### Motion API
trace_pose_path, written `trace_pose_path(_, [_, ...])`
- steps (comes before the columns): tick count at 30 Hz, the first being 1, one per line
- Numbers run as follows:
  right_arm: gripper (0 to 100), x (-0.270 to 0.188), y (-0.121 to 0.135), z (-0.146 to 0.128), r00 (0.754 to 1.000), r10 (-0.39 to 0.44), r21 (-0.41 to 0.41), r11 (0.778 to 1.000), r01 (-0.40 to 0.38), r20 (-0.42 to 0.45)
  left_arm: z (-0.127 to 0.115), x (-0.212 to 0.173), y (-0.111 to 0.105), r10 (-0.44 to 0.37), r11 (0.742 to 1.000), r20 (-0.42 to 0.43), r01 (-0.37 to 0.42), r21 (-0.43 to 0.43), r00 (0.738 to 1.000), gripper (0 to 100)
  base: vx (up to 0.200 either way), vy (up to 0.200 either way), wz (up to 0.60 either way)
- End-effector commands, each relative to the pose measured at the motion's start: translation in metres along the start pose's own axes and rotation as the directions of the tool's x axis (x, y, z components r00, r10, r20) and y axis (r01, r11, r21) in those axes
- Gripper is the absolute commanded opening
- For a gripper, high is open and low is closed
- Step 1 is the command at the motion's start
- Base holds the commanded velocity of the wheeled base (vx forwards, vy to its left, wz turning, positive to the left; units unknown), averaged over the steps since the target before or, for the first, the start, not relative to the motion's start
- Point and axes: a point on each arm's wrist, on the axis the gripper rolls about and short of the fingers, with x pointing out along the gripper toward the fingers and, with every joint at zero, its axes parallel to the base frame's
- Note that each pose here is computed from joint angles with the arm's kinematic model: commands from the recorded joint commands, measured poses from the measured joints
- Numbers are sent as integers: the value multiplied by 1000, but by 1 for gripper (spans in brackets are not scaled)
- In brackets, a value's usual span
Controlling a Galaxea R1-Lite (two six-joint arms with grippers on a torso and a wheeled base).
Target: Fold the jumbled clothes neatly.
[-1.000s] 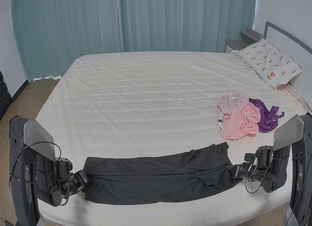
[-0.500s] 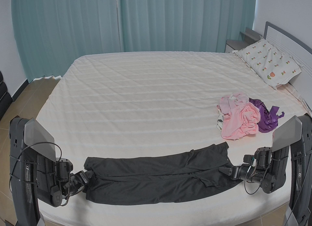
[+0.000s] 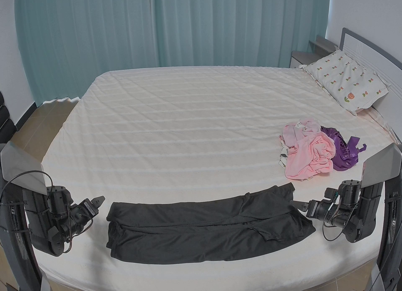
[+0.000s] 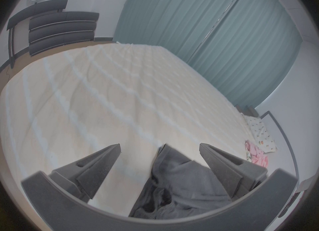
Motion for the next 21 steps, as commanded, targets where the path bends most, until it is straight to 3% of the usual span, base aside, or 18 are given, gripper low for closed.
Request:
trace_pose_path(1, [100,1,2,8,999,12,6,1000,-12,39,17,0,-14,-68,998,76,67,10,995,100,0,0,0])
trace_pose_path(7, [100,7,3,9,999,12,46,999,-14,50,21,43,-43,-80,996,-22,81,38,997,100,0,0,0])
trace_pose_path(8, [100,9,1,6,999,6,52,999,-8,38,14,72,-48,-83,995,-74,86,45,994,100,0,0,0])
trace_pose_path(13, [100,9,1,6,999,6,52,999,-8,38,11,76,-48,-83,995,-82,87,48,993,100,0,0,0])
trace_pose_path(21, [100,10,2,3,1000,4,50,999,-6,28,-14,80,-48,-75,993,-159,88,73,984,100,0,0,0])
